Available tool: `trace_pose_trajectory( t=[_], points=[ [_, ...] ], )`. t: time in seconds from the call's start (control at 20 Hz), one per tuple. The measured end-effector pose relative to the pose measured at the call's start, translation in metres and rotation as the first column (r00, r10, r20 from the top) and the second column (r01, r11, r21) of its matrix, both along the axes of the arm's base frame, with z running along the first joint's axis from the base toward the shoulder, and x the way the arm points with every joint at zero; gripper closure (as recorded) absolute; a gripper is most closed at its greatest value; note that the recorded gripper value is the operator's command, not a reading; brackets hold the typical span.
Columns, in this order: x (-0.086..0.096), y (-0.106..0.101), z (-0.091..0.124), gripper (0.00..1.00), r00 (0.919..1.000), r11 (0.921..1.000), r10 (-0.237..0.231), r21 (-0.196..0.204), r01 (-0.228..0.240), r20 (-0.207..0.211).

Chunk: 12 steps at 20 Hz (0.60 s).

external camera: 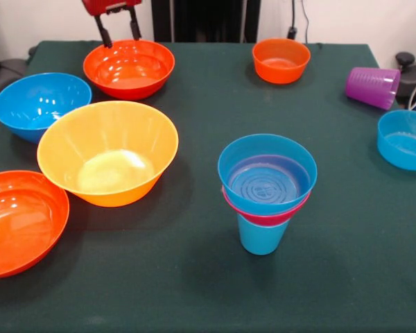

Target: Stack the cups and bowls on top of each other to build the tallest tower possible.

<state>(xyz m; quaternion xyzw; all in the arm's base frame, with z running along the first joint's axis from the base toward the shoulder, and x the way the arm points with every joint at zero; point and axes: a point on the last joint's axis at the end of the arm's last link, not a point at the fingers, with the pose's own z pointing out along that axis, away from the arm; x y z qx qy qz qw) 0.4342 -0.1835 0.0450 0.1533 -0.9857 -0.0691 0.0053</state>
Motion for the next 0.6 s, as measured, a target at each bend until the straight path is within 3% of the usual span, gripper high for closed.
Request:
trace_pose_trajectory(
  t=[0.15, 0.3, 0.6],
  points=[
    [0.030, 0.006, 0.005, 0.00, 0.9998, 0.9999, 0.009, -0.010, -0.009, 0.017],
    [0.046, 0.008, 0.006, 0.00, 0.9994, 0.9998, 0.014, -0.017, -0.013, 0.031],
    [0.098, 0.011, 0.010, 0.00, 0.9971, 0.9987, 0.027, -0.045, -0.024, 0.071]
  ],
)
